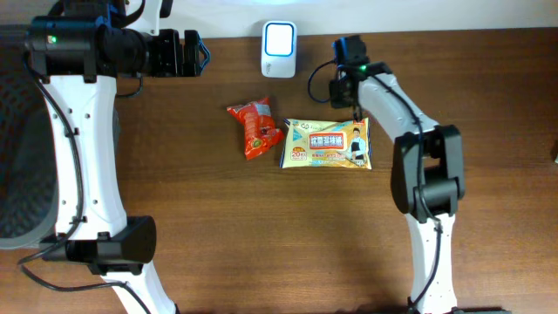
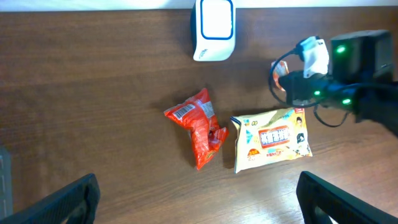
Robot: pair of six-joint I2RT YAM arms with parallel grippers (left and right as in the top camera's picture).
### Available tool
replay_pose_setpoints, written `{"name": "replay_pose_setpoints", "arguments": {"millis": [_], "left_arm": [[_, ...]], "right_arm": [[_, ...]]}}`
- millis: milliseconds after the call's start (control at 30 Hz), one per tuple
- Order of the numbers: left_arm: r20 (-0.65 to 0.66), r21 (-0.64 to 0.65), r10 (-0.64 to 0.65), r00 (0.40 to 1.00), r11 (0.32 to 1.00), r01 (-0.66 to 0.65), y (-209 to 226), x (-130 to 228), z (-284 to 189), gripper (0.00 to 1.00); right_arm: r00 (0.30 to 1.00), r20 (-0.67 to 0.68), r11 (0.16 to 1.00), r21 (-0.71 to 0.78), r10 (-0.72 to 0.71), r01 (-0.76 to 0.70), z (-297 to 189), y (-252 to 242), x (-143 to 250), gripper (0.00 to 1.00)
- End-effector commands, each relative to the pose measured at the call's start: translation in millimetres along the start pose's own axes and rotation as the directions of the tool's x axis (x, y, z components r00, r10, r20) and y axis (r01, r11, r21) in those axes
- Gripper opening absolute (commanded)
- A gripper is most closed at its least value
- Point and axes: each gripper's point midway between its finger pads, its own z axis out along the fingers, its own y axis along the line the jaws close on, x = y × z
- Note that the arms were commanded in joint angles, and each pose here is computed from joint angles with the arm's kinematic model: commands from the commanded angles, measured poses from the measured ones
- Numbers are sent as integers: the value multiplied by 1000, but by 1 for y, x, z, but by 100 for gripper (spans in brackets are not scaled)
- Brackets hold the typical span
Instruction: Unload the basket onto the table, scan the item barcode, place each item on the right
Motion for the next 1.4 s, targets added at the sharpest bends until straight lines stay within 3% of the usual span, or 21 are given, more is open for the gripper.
{"name": "replay_pose_setpoints", "arguments": {"millis": [0,100,167,300,433,567,733,800,867,933,1133,1267,1367], "left_arm": [[19,4,23,1000,1000,-23,-2,-2,-7,99],[19,4,23,1000,1000,-23,-2,-2,-7,99],[19,4,23,1000,1000,-23,-2,-2,-7,99],[19,4,23,1000,1000,-23,-2,-2,-7,99],[19,4,23,1000,1000,-23,-2,-2,-7,99],[19,4,23,1000,1000,-23,-2,-2,-7,99],[19,4,23,1000,1000,-23,-2,-2,-7,99],[19,4,23,1000,1000,-23,-2,-2,-7,99],[19,4,23,1000,1000,-23,-2,-2,-7,99],[19,4,23,1000,1000,-23,-2,-2,-7,99],[19,4,23,1000,1000,-23,-2,-2,-7,99],[19,4,23,1000,1000,-23,-2,-2,-7,99],[19,4,23,1000,1000,-23,-2,-2,-7,99]], "right_arm": [[990,17,898,-423,138,-118,-53,28,-30,4],[975,-73,712,-672,209,-203,-71,23,-28,4],[960,-135,597,-759,246,-260,-72,7,-22,4],[878,-288,541,-700,383,-466,-40,-42,10,5],[798,-380,508,-623,468,-595,-9,-83,53,27],[713,-398,586,-406,577,-701,9,-144,91,30],[658,-382,541,-376,649,-752,-30,-189,86,33],[675,-354,557,-386,647,-736,-48,-194,75,36],[741,-303,612,-423,599,-668,-65,-185,59,43],[765,-292,631,-439,574,-640,-61,-173,53,52],[866,-236,721,-481,441,-499,-47,-126,38,60],[883,-214,838,-283,419,-466,-27,-129,47,60],[890,-206,872,-200,407,-446,-19,-134,53,60]]}}
